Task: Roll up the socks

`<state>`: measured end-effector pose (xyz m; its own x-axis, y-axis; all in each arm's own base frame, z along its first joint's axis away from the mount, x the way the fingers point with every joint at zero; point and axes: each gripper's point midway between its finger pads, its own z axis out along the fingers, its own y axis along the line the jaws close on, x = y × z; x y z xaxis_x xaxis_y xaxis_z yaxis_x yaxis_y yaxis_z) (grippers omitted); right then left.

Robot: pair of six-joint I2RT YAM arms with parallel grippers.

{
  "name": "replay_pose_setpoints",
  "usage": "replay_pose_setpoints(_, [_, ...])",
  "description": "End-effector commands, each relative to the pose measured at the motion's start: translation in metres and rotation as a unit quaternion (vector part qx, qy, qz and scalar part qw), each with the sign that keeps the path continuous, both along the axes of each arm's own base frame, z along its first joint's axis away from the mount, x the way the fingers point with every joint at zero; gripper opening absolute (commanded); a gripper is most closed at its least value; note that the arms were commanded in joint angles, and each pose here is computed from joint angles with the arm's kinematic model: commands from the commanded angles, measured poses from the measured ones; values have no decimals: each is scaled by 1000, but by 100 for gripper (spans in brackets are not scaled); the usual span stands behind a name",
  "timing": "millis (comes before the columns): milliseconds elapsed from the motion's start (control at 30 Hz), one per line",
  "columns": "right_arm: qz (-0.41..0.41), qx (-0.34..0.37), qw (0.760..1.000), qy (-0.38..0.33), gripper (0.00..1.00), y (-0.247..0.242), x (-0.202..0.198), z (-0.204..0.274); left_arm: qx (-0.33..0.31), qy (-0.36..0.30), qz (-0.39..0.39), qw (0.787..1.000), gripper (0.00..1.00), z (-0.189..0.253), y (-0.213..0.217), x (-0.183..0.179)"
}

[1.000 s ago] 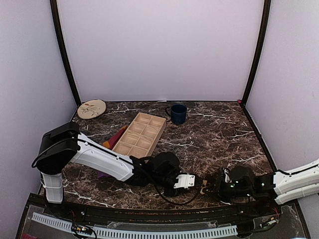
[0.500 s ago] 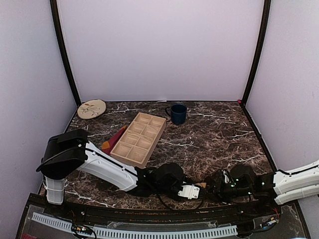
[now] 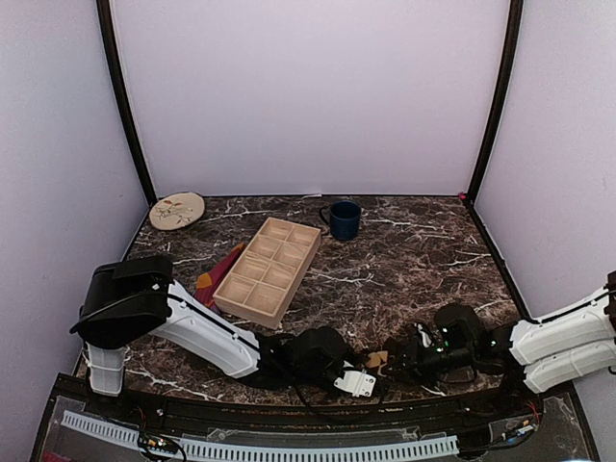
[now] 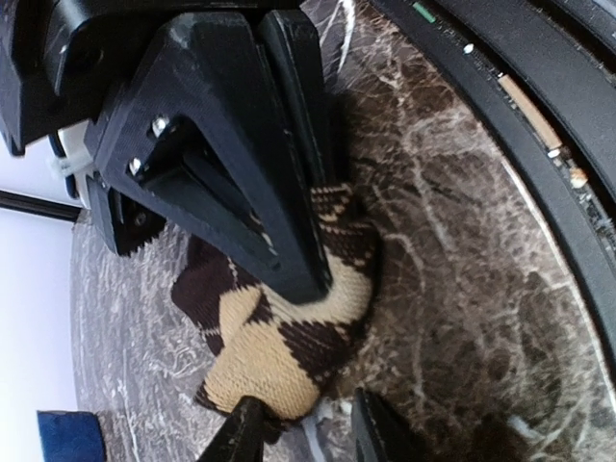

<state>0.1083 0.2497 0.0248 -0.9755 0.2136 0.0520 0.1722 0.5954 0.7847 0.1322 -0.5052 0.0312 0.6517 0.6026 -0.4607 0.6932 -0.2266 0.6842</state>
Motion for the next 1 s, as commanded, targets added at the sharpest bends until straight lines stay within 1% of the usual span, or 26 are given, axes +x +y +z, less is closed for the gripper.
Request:
replay_pose_setpoints(0, [49,-25,998,17,0,5,-6,-14,3,-46,26,999,35,5,11,12])
replay_pose_setpoints(100, [67,-23,997,17,0,15,-3,-12,5,-60,31,998,35,4,15,15])
replay_pose_setpoints(233, [77,-18,997,13,0,23,2,-7,18,-62,34,997,35,-4,22,16])
replay_pose_setpoints(433, [89,-22,996,14,0,19,3,-5,35,-78,43,995,35,-8,36,20])
replay_pose_setpoints(667, [101,-24,994,15,0,18,4,-4,6,-101,45,994,34,15,38,22])
replay_pose_setpoints(867, [115,-24,993,10,0,24,8,0,1,-80,13,997,34,21,33,10])
replay_pose_setpoints(967, [121,-23,992,9,0,26,10,1,1,-58,-5,998,35,24,30,2])
